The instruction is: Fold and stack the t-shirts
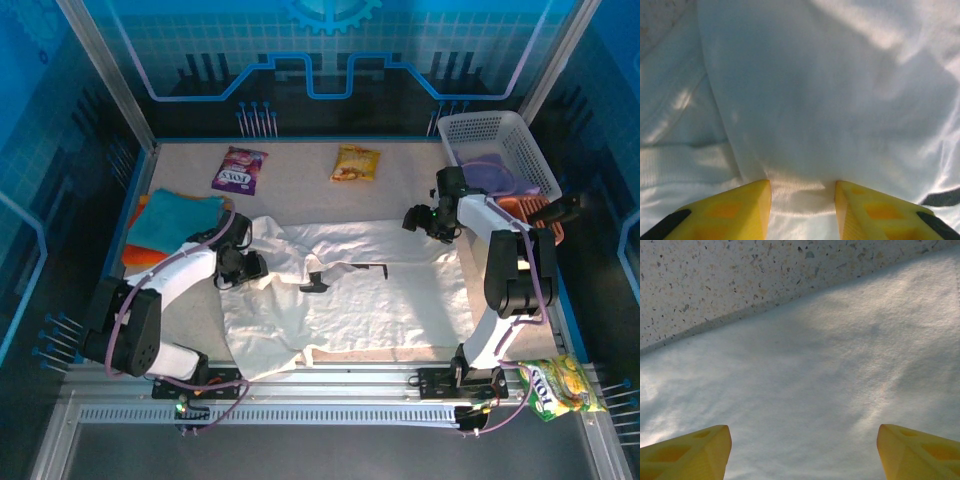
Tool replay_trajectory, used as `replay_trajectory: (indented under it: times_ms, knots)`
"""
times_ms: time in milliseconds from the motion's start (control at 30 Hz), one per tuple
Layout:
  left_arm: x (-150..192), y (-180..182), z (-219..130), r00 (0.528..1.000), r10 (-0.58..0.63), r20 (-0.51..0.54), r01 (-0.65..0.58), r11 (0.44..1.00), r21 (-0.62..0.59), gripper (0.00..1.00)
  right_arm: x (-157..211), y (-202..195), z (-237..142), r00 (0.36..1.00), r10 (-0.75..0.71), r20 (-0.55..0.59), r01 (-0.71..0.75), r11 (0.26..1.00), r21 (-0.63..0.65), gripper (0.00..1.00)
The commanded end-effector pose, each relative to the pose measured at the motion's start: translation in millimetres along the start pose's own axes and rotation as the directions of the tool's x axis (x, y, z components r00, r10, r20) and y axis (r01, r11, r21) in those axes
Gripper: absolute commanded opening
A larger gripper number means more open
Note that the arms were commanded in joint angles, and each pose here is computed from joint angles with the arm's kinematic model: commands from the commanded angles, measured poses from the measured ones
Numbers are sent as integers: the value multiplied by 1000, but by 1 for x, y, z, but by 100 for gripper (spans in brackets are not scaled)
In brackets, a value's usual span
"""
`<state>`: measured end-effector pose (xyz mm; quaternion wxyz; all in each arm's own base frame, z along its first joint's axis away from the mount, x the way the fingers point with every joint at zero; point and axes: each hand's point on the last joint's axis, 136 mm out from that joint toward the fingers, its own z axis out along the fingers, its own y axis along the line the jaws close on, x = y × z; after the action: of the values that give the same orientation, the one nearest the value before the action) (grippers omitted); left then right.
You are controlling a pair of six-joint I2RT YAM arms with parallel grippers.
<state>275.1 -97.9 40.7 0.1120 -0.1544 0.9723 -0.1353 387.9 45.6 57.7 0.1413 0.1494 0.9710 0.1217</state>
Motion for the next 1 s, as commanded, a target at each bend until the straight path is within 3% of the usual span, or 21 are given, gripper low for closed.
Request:
replay_trajectory:
  times_ms: [0, 133, 333, 633, 800, 967]
  knots:
    - [-7, 4, 9, 1000, -22, 19, 23, 1000, -12, 38, 2, -1, 2, 1000, -6, -15, 6, 1000, -1, 77]
    - [-2, 7, 12, 1000, -28, -3, 28, 999, -22, 38, 1, -2, 2, 1000, -6, -15, 6, 1000, -1, 77]
    - [6, 17, -3, 1000, -29, 11, 30, 998, -55, 50, 0, -2, 2, 1000, -6, -13, 6, 1000, -1, 77]
    - [5, 14, 11, 998, -61, 0, 61, 998, -35, 47, 2, 0, 2, 1000, -7, -19, 7, 1000, -9, 77]
    - [0, 12, 13, 998, -61, 8, 62, 997, -35, 36, 1, -1, 2, 1000, -5, -19, 4, 1000, -8, 77]
    - [0, 12, 6, 998, -58, 17, 59, 998, -38, 14, 1, -2, 4, 1000, -4, -21, 4, 1000, -3, 77]
